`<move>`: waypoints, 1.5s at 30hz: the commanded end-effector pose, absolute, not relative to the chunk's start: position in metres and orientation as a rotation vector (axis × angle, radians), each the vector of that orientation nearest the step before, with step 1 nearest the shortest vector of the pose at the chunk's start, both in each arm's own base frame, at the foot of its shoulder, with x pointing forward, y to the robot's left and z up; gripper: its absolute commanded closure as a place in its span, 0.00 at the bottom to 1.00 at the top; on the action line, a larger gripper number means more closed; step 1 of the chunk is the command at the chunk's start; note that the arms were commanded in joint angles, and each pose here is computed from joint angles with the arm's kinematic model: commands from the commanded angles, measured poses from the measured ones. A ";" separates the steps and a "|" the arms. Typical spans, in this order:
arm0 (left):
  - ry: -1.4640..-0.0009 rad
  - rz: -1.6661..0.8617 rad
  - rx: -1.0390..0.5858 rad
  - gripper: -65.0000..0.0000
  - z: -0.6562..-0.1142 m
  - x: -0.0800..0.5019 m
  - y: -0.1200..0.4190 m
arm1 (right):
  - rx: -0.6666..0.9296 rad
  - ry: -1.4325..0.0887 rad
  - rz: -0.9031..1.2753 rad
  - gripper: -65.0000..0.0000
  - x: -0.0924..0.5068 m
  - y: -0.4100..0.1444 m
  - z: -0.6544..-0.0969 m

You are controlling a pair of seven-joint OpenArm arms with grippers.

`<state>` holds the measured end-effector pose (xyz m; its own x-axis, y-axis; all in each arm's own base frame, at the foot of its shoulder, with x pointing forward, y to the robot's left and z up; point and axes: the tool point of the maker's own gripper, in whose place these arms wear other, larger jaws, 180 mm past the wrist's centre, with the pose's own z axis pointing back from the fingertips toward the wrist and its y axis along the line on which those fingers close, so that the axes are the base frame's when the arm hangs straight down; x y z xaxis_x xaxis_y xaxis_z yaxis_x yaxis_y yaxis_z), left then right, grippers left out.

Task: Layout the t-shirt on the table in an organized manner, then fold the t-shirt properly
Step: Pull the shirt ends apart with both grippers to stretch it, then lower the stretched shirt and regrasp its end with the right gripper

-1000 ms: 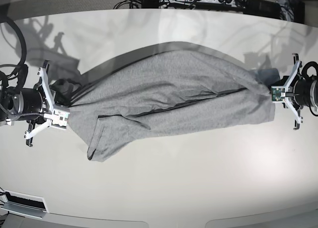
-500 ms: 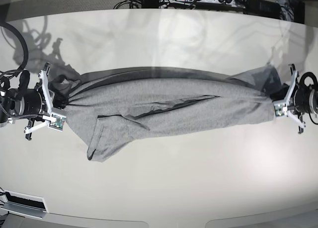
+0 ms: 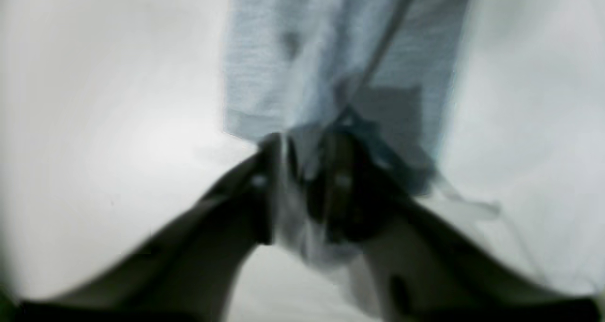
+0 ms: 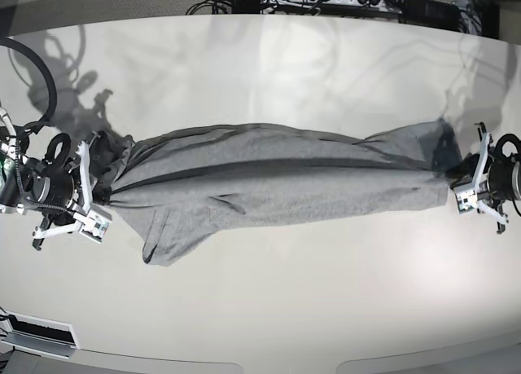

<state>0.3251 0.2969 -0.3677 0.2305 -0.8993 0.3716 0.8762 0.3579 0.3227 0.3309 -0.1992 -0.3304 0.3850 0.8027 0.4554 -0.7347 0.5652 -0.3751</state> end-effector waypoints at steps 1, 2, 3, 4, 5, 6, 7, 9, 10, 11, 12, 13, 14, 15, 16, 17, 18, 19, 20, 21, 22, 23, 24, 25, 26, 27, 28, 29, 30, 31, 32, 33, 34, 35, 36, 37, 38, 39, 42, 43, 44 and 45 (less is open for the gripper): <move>-0.607 -1.179 0.115 0.63 -0.347 0.343 0.311 | -0.146 -0.698 0.972 0.67 0.343 -0.204 -0.313; -0.626 -1.155 0.131 0.57 -0.345 0.347 0.312 | -0.143 -0.705 0.972 0.60 0.344 -0.203 -0.312; -0.629 -1.139 0.149 0.52 -0.344 0.350 0.315 | -0.140 -0.709 0.973 0.56 0.344 -0.203 -0.312; -0.628 -1.130 0.169 0.49 -0.343 0.352 0.318 | -0.140 -0.711 0.973 0.53 0.344 -0.203 -0.312; -0.633 -1.123 0.183 0.47 -0.342 0.353 0.320 | -0.141 -0.710 0.973 0.53 0.344 -0.203 -0.312; -0.640 -1.118 0.192 0.47 -0.341 0.356 0.321 | -0.149 -0.711 0.972 0.53 0.345 -0.204 -0.311; -0.633 -1.112 0.205 0.47 -0.341 0.356 0.324 | -0.162 -0.714 0.964 0.53 0.346 -0.206 -0.311; -0.608 -1.106 0.228 0.47 -0.341 0.356 0.329 | -0.165 -0.720 0.951 0.53 0.348 -0.207 -0.309; -0.598 -1.101 0.235 0.47 -0.341 0.356 0.331 | -0.159 -0.720 0.951 0.53 0.347 -0.206 -0.309; -0.582 -1.093 0.220 0.47 -0.343 0.353 0.331 | -0.140 -0.719 0.957 0.53 0.346 -0.202 -0.310; -0.553 -1.103 0.183 0.47 -0.347 0.347 0.328 | -0.097 -0.713 0.969 0.53 0.342 -0.196 -0.311; -0.514 -1.130 0.127 0.47 -0.351 0.336 0.323 | -0.047 -0.693 0.986 0.53 0.335 -0.190 -0.314; -0.472 -1.167 0.064 0.47 -0.355 0.325 0.317 | 0.013 -0.668 1.008 0.53 0.326 -0.182 -0.318; -0.454 -1.182 0.040 0.47 -0.357 0.320 0.315 | 0.064 -0.641 1.028 0.53 0.318 -0.175 -0.322; -0.452 -1.182 0.038 0.47 -0.358 0.319 0.315 | 0.110 -0.617 1.041 0.53 0.310 -0.168 -0.325; -0.455 -1.177 0.021 0.47 -0.360 0.316 0.311 | 0.147 -0.599 1.043 0.53 0.304 -0.162 -0.328; -0.455 -1.174 0.014 0.47 -0.361 0.315 0.310 | 0.177 -0.585 1.038 0.53 0.300 -0.156 -0.331; -0.458 -1.170 0.006 0.47 -0.362 0.315 0.308 | 0.191 -0.582 1.035 0.53 0.297 -0.151 -0.334; -0.459 -1.169 0.000 0.47 -0.363 0.314 0.307 | 0.200 -0.582 1.029 0.53 0.295 -0.147 -0.337; -0.457 -1.169 -0.004 0.47 -0.364 0.313 0.305 | 0.213 -0.582 1.022 0.53 0.292 -0.142 -0.341; -0.455 -1.170 -0.007 0.47 -0.365 0.312 0.305 | 0.227 -0.579 1.017 0.52 0.288 -0.137 -0.345; -0.453 -1.170 -0.010 0.47 -0.367 0.311 0.304 | 0.229 -0.576 1.016 0.48 0.285 -0.133 -0.351; -0.449 -1.170 -0.015 0.47 -0.369 0.309 0.303 | 0.217 -0.574 1.017 0.43 0.282 -0.131 -0.358; -0.446 -1.169 -0.018 0.47 -0.370 0.307 0.303 | 0.199 -0.574 1.016 0.39 0.280 -0.130 -0.364; -0.444 -1.170 -0.022 0.47 -0.372 0.306 0.302 | 0.176 -0.580 1.007 0.36 0.280 -0.130 -0.370; -0.439 -1.169 -0.027 0.47 -0.373 0.304 0.302 | 0.150 -0.590 0.995 0.35 0.280 -0.131 -0.374; -0.435 -1.169 -0.031 0.47 -0.375 0.302 0.301 | 0.129 -0.600 0.980 0.35 0.280 -0.132 -0.378; -0.433 -1.169 -0.033 0.47 -0.376 0.301 0.301 | 0.117 -0.606 0.965 0.35 0.280 -0.133 -0.383; -0.429 -1.169 -0.037 0.47 -0.378 0.299 0.300 | 0.112 -0.608 0.952 0.35 0.278 -0.134 -0.388; -0.426 -1.169 -0.042 0.47 -0.380 0.298 0.299 | 0.117 -0.607 0.943 0.35 0.275 -0.134 -0.393; -0.425 -1.169 -0.044 0.47 -0.381 0.297 0.299 | 0.107 -0.607 0.931 0.35 0.275 -0.137 -0.399; -0.423 -1.169 -0.048 0.47 -0.382 0.296 0.298 | 0.093 -0.605 0.913 0.35 0.275 -0.140 -0.405; -0.425 -1.170 -0.052 0.47 -0.383 0.296 0.296 | 0.066 -0.607 0.891 0.35 0.278 -0.145 -0.410; -0.427 -1.170 -0.055 0.47 -0.383 0.296 0.294 | 0.044 -0.601 0.869 0.35 0.280 -0.148 -0.416; -0.430 -1.170 -0.059 0.47 -0.384 0.297 0.292 | 0.027 -0.598 0.855 0.35 0.282 -0.151 -0.421; -0.433 -1.169 -0.065 0.47 -0.385 0.297 0.290 | 0.023 -0.591 0.849 0.35 0.282 -0.152 -0.426; -0.437 -1.170 -0.070 0.47 -0.385 0.297 0.287 | 0.022 -0.583 0.844 0.36 0.281 -0.151 -0.431; -0.439 -1.171 -0.074 0.47 -0.386 0.297 0.285 | 0.028 -0.577 0.837 0.36 0.280 -0.150 -0.435; -0.451 -1.165 -0.093 0.47 -0.387 0.298 0.278 | 0.011 -0.601 0.796 0.40 0.286 -0.150 -0.434; -0.455 -1.161 -0.100 0.47 -0.387 0.299 0.276 | -0.017 -0.622 0.784 0.44 0.291 -0.152 -0.432; -0.457 -1.159 -0.104 0.47 -0.387 0.299 0.275 | -0.060 -0.642 0.770 0.49 0.297 -0.157 -0.430; -0.458 -1.158 -0.107 0.47 -0.387 0.299 0.274 | -0.099 -0.659 0.757 0.56 0.302 -0.162 -0.428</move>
